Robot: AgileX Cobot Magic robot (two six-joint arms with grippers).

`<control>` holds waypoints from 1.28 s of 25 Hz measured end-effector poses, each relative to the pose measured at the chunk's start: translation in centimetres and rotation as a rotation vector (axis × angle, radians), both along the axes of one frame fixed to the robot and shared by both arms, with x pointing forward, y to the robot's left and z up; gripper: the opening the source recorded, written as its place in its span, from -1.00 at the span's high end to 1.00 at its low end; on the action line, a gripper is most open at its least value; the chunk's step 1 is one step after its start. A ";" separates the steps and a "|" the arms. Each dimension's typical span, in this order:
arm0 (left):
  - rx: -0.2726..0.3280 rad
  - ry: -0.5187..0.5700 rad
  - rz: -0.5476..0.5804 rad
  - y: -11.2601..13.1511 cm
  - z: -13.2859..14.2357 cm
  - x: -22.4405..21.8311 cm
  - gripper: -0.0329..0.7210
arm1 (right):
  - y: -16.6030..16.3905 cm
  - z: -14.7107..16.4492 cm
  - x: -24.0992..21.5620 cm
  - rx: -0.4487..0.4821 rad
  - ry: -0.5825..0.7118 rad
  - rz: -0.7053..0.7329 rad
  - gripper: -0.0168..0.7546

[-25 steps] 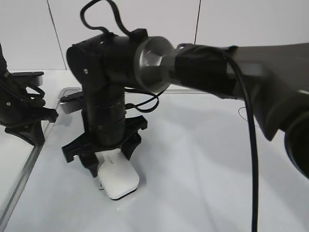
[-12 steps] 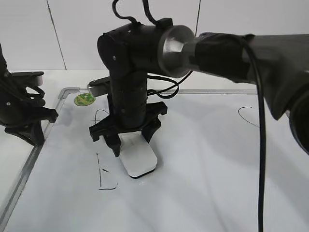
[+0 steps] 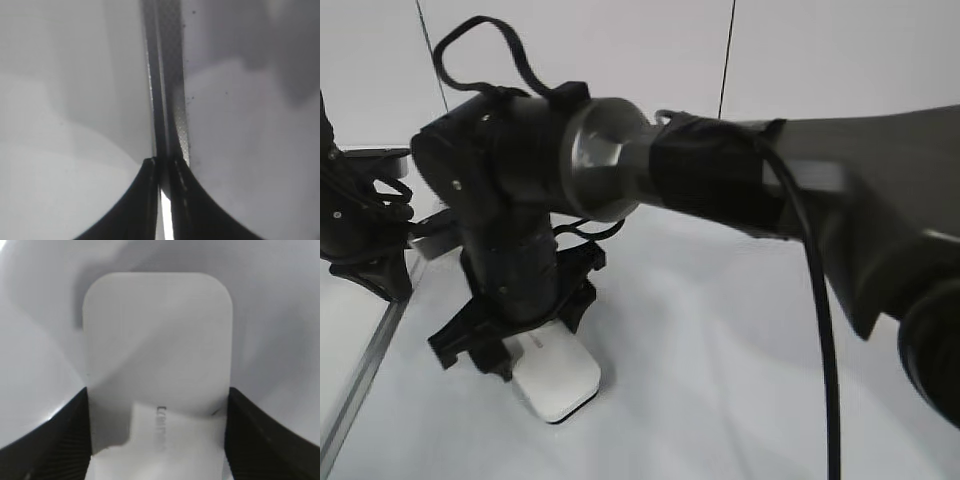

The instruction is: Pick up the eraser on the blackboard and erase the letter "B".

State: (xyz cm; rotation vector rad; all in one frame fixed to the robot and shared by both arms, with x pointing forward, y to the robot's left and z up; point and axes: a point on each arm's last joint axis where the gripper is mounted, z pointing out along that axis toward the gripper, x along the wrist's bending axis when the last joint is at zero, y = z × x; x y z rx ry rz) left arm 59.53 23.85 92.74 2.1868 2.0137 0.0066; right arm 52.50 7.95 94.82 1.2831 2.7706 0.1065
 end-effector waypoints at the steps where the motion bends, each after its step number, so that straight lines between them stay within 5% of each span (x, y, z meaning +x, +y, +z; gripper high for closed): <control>1: 0.000 0.000 0.000 0.0 0.0 0.0 0.86 | 0.5 0.0 -0.7 0.005 0.008 0.018 -0.44; 15: 0.000 0.000 0.000 0.0 0.0 0.0 0.86 | 3.2 -0.3 -4.6 0.014 0.034 0.115 -0.44; 32: 0.002 -0.001 -0.001 0.0 -0.1 0.0 0.86 | -3.4 -0.2 4.4 0.026 0.011 -0.140 -0.44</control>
